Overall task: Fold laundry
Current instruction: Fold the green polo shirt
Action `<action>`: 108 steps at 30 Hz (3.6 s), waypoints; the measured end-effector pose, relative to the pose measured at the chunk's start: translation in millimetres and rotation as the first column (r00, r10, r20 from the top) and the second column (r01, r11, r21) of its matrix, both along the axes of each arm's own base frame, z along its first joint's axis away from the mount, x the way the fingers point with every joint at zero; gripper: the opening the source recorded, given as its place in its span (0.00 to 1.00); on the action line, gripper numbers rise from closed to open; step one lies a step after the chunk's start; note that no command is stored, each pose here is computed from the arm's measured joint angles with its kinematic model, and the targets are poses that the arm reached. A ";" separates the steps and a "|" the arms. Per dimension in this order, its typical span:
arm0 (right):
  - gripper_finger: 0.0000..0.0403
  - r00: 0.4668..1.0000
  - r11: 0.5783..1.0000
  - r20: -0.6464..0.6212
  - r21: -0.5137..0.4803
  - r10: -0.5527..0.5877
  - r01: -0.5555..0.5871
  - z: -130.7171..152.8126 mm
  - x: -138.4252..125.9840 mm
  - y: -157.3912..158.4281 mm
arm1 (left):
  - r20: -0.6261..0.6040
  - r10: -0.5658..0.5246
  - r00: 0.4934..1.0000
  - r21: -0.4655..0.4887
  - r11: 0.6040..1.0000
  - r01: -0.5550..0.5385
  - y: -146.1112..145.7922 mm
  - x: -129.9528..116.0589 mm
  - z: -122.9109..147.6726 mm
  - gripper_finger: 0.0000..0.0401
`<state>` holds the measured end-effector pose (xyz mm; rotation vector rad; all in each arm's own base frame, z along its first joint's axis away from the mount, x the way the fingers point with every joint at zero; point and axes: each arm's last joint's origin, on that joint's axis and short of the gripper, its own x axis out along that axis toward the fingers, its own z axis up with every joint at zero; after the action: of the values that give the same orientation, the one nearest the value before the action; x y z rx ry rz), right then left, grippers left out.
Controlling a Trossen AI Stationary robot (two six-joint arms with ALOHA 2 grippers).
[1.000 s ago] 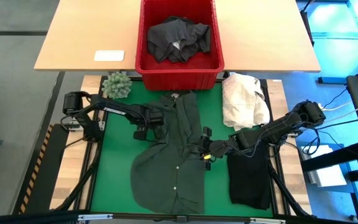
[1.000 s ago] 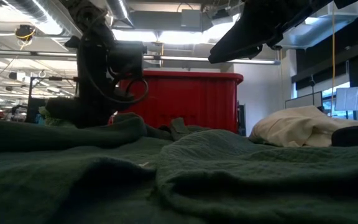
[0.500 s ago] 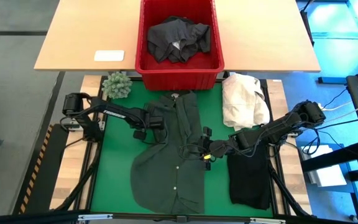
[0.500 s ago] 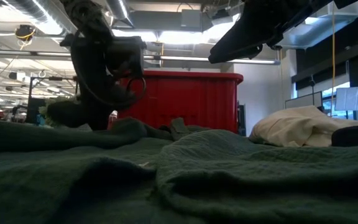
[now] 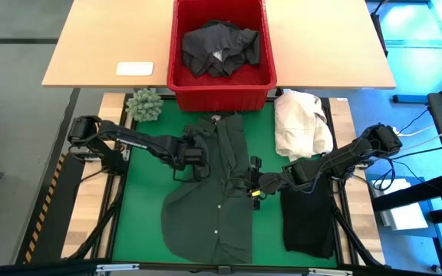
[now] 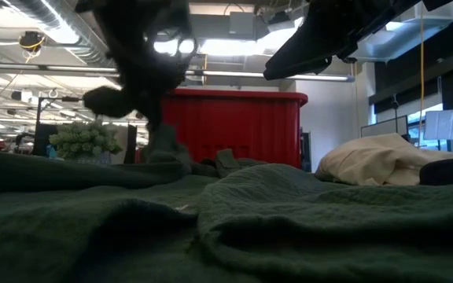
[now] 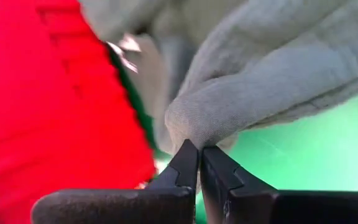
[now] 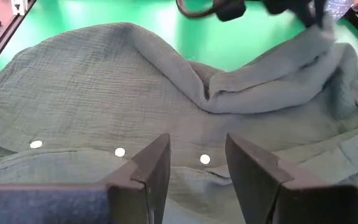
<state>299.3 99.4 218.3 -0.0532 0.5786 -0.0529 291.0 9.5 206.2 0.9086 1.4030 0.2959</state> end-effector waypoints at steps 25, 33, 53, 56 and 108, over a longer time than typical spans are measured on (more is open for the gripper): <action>0.39 1.000 0.999 0.014 -0.035 -0.025 0.026 0.8 0.4 -1.0 | 0.288 -0.156 0.945 -0.098 0.977 0.191 41.6 38.7 32.0 0.00; 0.39 0.999 0.999 0.016 -0.013 -0.039 0.040 0.8 0.4 -1.1 | 0.315 -0.119 0.942 -0.164 0.970 0.177 57.1 36.4 31.2 0.02; 0.39 0.999 0.999 0.016 -0.011 -0.040 0.040 0.8 0.4 -1.0 | 0.371 -0.151 0.916 -0.262 0.929 0.260 61.4 38.1 31.3 0.17; 0.39 0.999 0.999 0.016 -0.011 -0.040 0.040 0.8 0.4 -1.0 | 0.376 -0.137 0.916 -0.269 0.930 0.250 61.4 38.0 31.3 0.26; 0.39 0.998 0.998 0.055 -0.035 -0.042 0.044 4.7 8.3 -17.4 | 0.251 0.651 0.716 -0.846 0.507 -0.165 -151.0 -94.9 41.8 0.45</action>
<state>307.6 82.0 223.0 -0.0743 0.5248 -0.1064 196.2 -141.5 248.0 -0.3056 1.0040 0.2498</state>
